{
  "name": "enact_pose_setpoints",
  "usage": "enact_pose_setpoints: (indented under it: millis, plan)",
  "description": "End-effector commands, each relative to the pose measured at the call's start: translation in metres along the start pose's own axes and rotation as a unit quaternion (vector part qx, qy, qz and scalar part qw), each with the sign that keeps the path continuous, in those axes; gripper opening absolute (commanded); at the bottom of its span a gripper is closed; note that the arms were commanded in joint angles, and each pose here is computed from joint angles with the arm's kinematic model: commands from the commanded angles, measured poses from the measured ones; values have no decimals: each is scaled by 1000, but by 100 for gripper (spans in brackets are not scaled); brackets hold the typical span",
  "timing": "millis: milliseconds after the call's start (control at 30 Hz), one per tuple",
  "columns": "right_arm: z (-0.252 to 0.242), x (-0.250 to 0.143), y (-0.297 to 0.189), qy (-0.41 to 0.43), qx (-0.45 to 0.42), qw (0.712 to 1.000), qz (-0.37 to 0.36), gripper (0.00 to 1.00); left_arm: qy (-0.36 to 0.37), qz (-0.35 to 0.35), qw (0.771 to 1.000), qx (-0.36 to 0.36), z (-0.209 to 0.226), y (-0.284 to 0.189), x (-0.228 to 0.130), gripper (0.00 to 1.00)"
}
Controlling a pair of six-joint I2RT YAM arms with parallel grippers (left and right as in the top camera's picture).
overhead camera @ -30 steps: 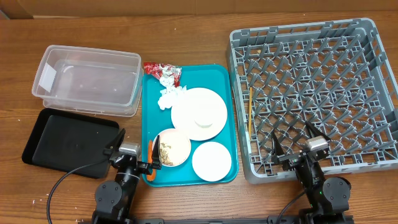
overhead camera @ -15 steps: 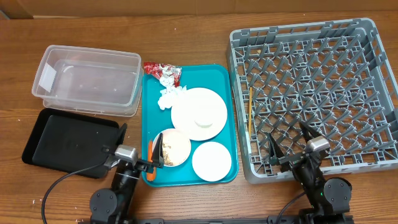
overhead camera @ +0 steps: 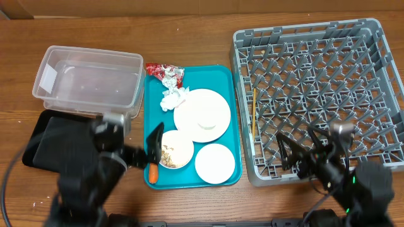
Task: Sort waste into correct bins and load items into the dishwasher
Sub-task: 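Lower the left gripper onto the white paper cup and grasp it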
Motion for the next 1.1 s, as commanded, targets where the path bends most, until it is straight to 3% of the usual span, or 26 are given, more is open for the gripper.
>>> enact_pose_setpoints:
  millis: [0,267,367,400,467,667,800,933,1067]
  plan:
    - [6,22,9,28,-19,998,50,100,-4,66,997,-38,-13,19,31,100]
    - [-4,33,48,82,-73,978,179,100,-70,146,967,-197,-60,78,56,100]
    - [-7,26,60,97,-70,970,212,100,-83,211,958,-177,-56,109,27,96]
    - [-8,24,63,100,-72,968,218,100,-79,240,954,-162,-55,117,13,82]
    - [-11,22,67,104,-75,965,227,100,-55,301,944,-128,-54,132,-18,74]
    - [-13,21,70,105,-77,965,229,100,58,412,906,-82,-73,169,-90,100]
    - [-13,19,69,107,-79,963,234,100,101,448,887,-58,-75,192,-124,99]
    - [-14,15,67,111,-83,960,244,100,88,465,880,-49,-72,209,-143,85]
    - [-15,11,64,114,-87,957,252,100,65,463,881,-67,-77,213,-144,82]
Point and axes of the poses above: each gripper's point midway between its finger pads, its own y axis out along the fingers, its own z axis along the line the jaws close on, x = y × z, the point moved 3 cm from there along -y, back along the fingers, and after that the axes turned 5 degrees about y, right-handed, at the moved point
